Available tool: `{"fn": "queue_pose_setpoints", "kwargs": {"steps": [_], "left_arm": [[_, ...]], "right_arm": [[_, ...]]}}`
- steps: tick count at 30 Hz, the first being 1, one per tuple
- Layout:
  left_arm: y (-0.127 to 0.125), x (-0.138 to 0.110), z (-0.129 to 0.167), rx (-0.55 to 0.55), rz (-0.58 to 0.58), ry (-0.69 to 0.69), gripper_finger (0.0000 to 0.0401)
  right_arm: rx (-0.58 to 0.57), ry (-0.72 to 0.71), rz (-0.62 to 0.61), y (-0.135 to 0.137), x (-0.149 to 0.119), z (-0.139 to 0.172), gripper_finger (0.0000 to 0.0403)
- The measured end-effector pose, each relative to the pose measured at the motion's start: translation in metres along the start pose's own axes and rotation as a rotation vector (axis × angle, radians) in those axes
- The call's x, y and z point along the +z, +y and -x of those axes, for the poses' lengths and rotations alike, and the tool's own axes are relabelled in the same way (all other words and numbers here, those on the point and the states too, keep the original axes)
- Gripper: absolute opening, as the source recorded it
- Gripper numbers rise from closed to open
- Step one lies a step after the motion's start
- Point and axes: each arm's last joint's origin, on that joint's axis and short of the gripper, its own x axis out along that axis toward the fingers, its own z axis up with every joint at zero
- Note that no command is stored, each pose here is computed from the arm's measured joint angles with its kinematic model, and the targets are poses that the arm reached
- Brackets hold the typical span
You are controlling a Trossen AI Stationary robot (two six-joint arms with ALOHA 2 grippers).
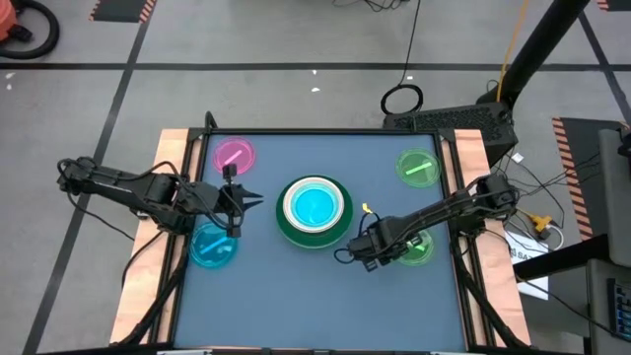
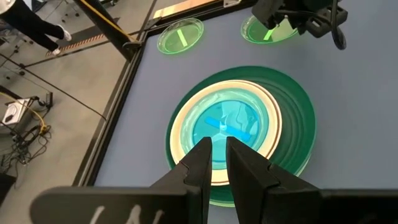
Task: Stack plastic plates
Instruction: Stack the bottom transparent green plate on top of the transparent blue plate
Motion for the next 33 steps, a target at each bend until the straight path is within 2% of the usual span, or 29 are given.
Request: {"fn": "queue_pose_setpoints", "kwargs": {"steps": [9,16,28,33], "left_arm": [[0.000,0.000,0.000,0.000,0.001,0.000,0.0056],[0.000,0.000,0.000,0.000,0.006,0.001,0.0056],[0.000,0.000,0.000,0.000,0.005,0.002,0.0056],[0.000,0.000,0.000,0.000,0.005,0.002,0.0056]], "right_arm": [[-0.047,-0.066,0.005,0.003,0.004,-0.008,0.0098],[-0.074,-0.065,0.027,0.006,0.006,-0.015,0.0094],[-0.071,-0.065,0.048,0.007,0.006,-0.016,0.0012],[-0.069,-0.065,0.061,0.007,0.006,-0.016,0.0005]]}}
